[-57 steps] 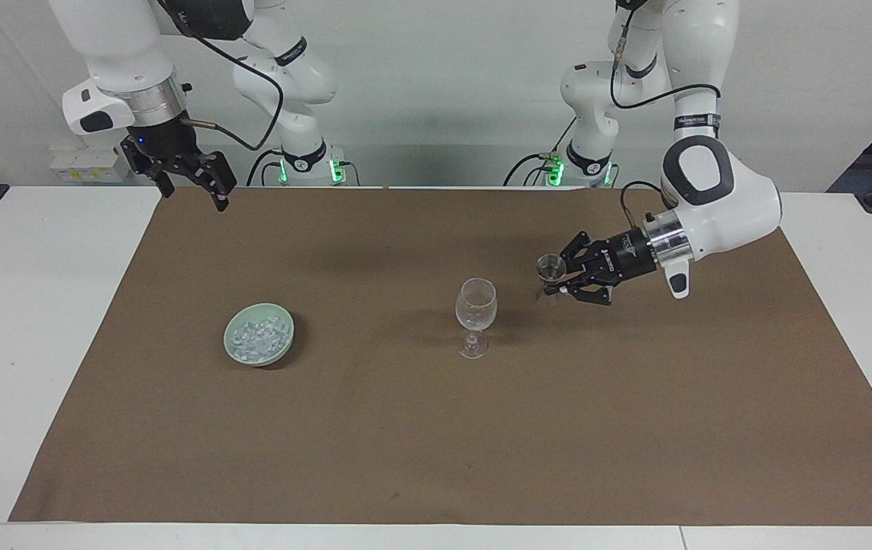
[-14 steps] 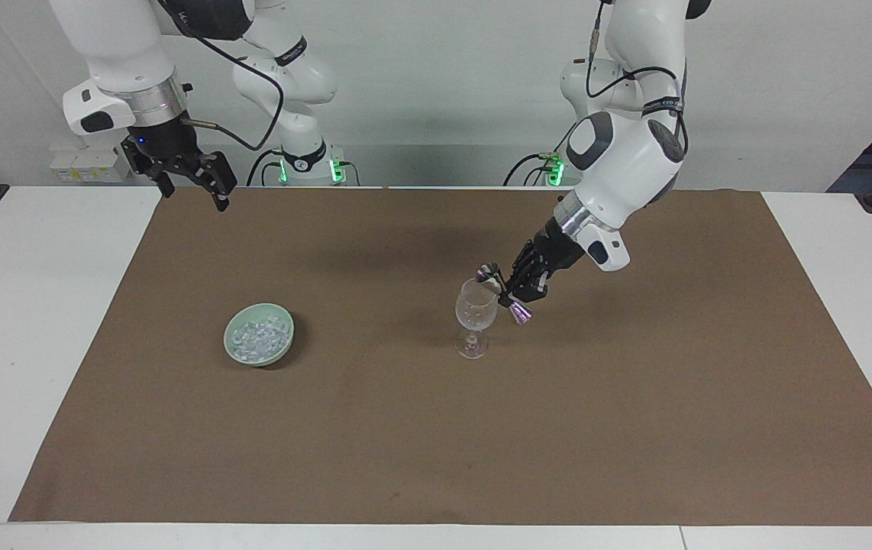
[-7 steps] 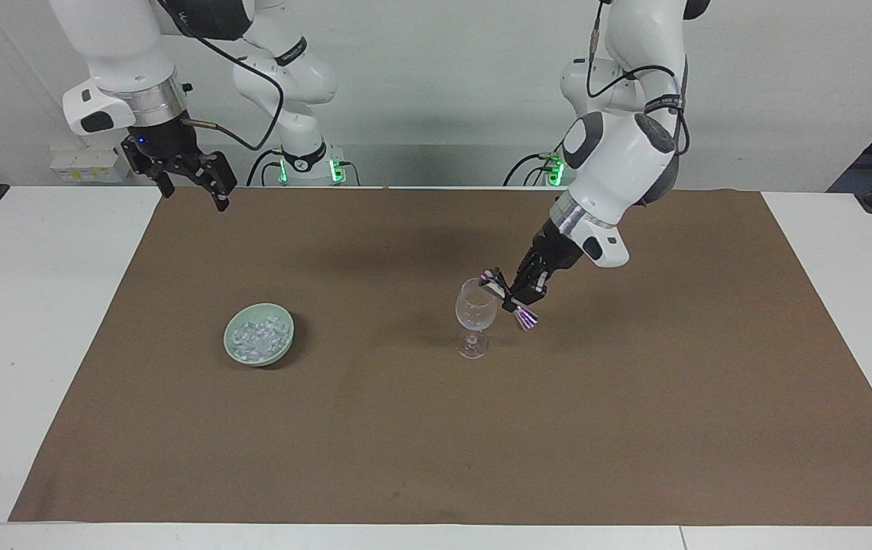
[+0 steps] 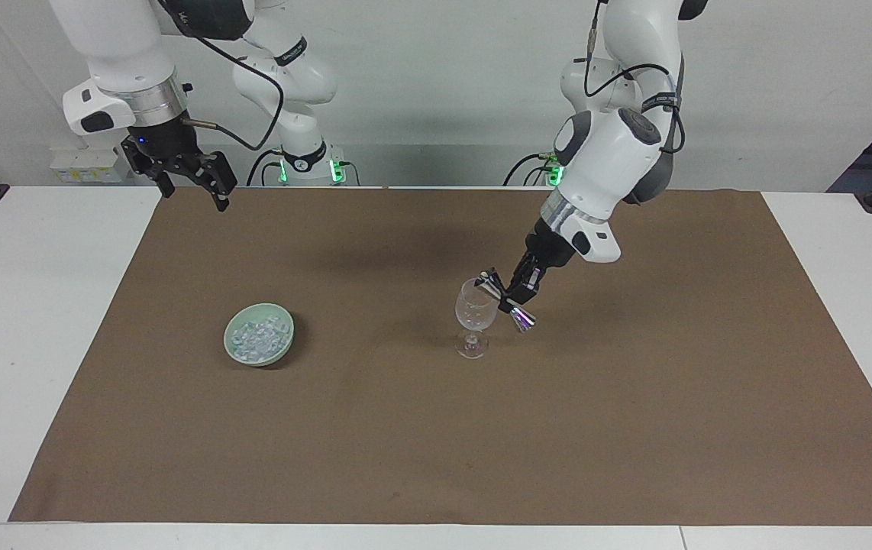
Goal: Pour wine and add ice with both arms
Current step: 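Tilt the metal cup over the clear plastic cup with the left gripper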
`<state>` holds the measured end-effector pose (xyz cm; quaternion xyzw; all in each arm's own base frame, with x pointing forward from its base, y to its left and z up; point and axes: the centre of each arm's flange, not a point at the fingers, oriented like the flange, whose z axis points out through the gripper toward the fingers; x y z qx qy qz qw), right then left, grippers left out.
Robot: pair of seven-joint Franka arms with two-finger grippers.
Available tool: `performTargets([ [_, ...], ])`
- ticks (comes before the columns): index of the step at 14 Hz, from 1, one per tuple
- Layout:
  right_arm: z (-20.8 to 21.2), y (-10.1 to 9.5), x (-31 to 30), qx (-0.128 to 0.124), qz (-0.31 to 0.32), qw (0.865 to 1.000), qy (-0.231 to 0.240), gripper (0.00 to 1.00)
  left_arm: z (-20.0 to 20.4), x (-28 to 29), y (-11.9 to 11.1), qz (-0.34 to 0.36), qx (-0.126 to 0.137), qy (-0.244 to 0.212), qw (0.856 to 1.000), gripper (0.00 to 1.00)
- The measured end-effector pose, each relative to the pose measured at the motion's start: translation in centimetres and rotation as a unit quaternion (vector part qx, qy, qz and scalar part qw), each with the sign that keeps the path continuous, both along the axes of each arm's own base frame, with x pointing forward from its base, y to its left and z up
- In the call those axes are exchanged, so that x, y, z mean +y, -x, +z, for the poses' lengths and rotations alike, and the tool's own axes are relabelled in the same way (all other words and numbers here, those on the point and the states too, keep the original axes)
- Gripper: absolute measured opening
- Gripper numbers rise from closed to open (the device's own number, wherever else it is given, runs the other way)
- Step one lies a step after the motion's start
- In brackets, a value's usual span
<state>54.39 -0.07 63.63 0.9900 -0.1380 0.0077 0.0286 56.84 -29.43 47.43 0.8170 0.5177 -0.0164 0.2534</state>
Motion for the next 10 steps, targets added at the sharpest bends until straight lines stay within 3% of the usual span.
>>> performTargets([
  [10, 0.00, 0.00, 0.00, 0.000, 0.000, 1.000, 0.000, 1.00, -0.05, -0.64, 0.12, -0.030, -0.044, -0.040, 0.998, 0.22],
])
